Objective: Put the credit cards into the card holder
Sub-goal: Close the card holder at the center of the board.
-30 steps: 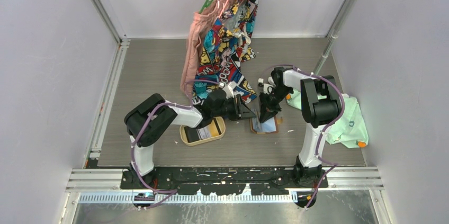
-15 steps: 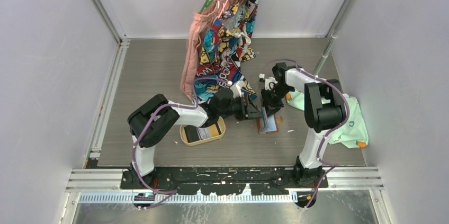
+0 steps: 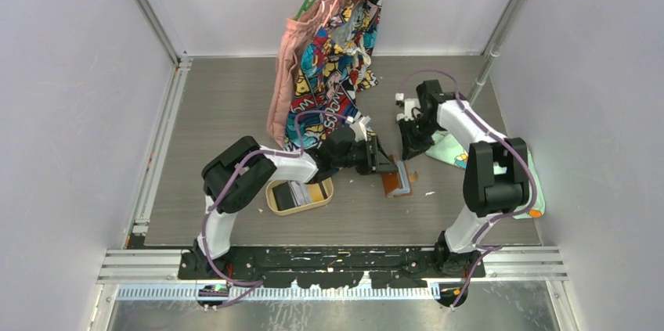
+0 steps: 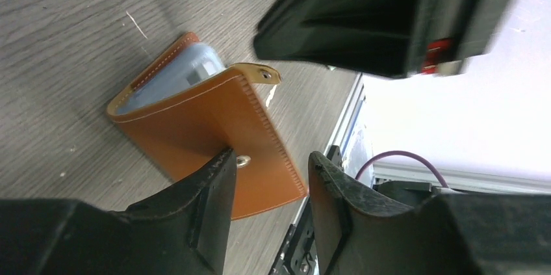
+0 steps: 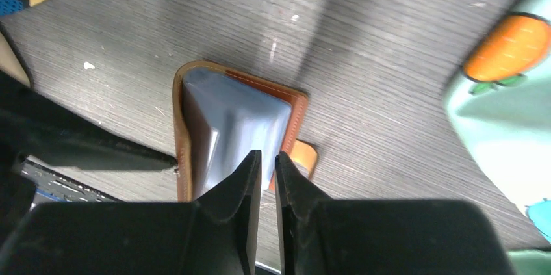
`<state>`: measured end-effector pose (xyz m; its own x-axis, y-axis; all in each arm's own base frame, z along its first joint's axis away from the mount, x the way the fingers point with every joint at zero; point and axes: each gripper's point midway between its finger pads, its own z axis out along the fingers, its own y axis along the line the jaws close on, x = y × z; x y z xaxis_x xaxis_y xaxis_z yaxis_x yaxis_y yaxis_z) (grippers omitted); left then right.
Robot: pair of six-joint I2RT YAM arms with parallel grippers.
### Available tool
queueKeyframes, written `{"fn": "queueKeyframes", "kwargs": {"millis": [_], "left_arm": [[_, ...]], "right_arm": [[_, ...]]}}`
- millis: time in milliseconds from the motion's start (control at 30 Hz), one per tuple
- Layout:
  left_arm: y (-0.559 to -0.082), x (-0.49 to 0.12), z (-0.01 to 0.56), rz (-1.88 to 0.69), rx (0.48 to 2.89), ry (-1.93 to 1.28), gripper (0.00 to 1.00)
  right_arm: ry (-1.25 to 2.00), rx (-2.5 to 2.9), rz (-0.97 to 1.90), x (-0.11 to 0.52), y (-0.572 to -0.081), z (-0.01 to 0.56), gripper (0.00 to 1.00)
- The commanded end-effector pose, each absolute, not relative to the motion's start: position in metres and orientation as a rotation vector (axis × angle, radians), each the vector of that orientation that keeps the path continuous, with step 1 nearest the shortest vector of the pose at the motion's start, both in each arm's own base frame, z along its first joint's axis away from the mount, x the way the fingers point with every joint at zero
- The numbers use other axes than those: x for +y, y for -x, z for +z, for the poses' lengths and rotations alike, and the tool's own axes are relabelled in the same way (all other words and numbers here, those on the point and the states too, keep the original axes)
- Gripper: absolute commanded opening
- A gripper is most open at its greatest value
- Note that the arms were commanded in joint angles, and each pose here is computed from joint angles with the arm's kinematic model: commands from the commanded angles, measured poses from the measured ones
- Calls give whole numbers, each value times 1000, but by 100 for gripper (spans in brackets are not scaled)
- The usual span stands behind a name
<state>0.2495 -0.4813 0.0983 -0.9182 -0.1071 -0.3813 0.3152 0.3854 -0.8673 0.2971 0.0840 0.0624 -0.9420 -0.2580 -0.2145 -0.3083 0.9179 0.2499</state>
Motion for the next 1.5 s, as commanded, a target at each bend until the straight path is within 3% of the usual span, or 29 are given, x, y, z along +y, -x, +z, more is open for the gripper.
{"fn": "queueKeyframes", "kwargs": {"millis": [0,167,300,400,733,1100,1267,1467], "left_arm": [[-253,-493,97,-1545,2266,-225,45],[-256,-497,86,-1513,2309,-213,42],[-258,-497,78,-1484,2345,-198,39],[-259,-495,74,-1453,2366,-196,36],[-260,-498,76,-1453,2351,-227,35],[-284,-458,113,-1343,1990,-487,54],[-285,-459,107,-1423,1856,-669,56],[-296,-466,93,-1419,1860,-771,56]], "right_arm": [[370,2732,409,59,-311,107,20],[473,2436,660,69,-299,163,21],[842,2103,845,104,-259,186,27],[1149,1918,816,109,-227,158,22],[1370,2138,615,92,-232,78,7],[1376,2306,516,76,-240,53,8],[1441,2297,555,77,-234,49,11],[1457,2292,559,76,-234,48,12]]}}
